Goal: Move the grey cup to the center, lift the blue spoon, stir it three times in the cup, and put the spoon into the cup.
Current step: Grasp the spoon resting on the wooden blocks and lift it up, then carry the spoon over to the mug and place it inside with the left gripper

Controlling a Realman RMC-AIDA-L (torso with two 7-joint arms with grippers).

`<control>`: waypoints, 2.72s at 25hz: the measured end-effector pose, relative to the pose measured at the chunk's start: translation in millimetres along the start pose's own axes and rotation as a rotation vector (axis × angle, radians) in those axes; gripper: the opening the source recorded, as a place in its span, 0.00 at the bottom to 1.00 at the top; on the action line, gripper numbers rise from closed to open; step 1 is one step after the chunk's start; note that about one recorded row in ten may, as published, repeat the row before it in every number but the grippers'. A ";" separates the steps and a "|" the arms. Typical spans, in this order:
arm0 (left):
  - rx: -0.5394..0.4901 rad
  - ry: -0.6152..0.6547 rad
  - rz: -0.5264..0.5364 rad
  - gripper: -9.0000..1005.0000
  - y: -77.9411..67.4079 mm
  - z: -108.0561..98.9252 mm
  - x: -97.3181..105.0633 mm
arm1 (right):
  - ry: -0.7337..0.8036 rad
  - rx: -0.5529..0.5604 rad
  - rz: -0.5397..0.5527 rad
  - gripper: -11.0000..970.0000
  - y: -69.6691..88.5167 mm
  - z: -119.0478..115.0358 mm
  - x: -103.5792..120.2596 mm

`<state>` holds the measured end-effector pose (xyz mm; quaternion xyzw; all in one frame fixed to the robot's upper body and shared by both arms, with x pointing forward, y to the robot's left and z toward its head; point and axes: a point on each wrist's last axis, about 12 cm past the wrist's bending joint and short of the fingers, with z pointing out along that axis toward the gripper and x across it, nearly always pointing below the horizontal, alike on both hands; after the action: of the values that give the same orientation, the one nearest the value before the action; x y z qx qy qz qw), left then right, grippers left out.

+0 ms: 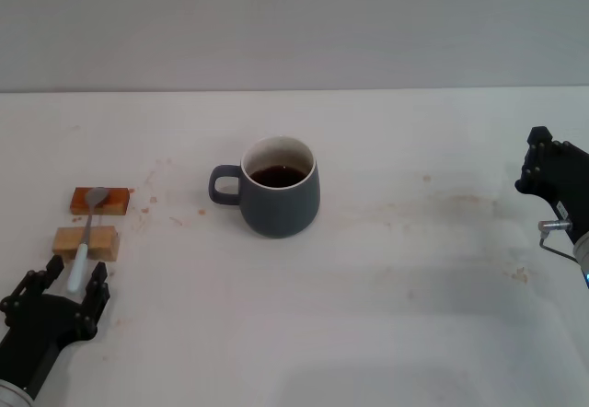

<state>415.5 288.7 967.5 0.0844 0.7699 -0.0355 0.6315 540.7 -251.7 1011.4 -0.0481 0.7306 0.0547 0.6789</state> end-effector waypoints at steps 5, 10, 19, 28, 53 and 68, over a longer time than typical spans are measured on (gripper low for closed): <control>0.004 -0.009 -0.005 0.56 -1.7 0.0 -1.5 | 0.000 -0.003 -0.003 0.01 0.1 0.2 -0.1; 0.007 -0.007 0.000 0.56 -1.9 0.8 -1.6 | -0.001 -0.004 -0.003 0.01 0.5 0.7 -0.5; 0.010 -0.014 -0.005 0.53 -2.0 1.8 -2.9 | 0.001 -0.001 -0.005 0.01 -0.7 -0.1 0.2; 0.008 -0.009 0.001 0.37 -1.8 2.4 -2.7 | 0.001 0.002 -0.007 0.01 -1.7 -0.2 0.1; 0.086 -0.075 0.024 0.18 6.2 22.9 -39.2 | -0.005 0.003 -0.008 0.01 -2.5 -1.3 -0.1; 0.128 -0.048 0.203 0.18 2.9 47.1 -134.4 | -0.022 0.046 -0.003 0.01 -12.8 -14.0 3.9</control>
<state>486.8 272.5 1089.7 0.2009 0.7383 -0.0225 0.6434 528.4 -266.3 1008.4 -0.0328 0.7241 0.0371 0.6879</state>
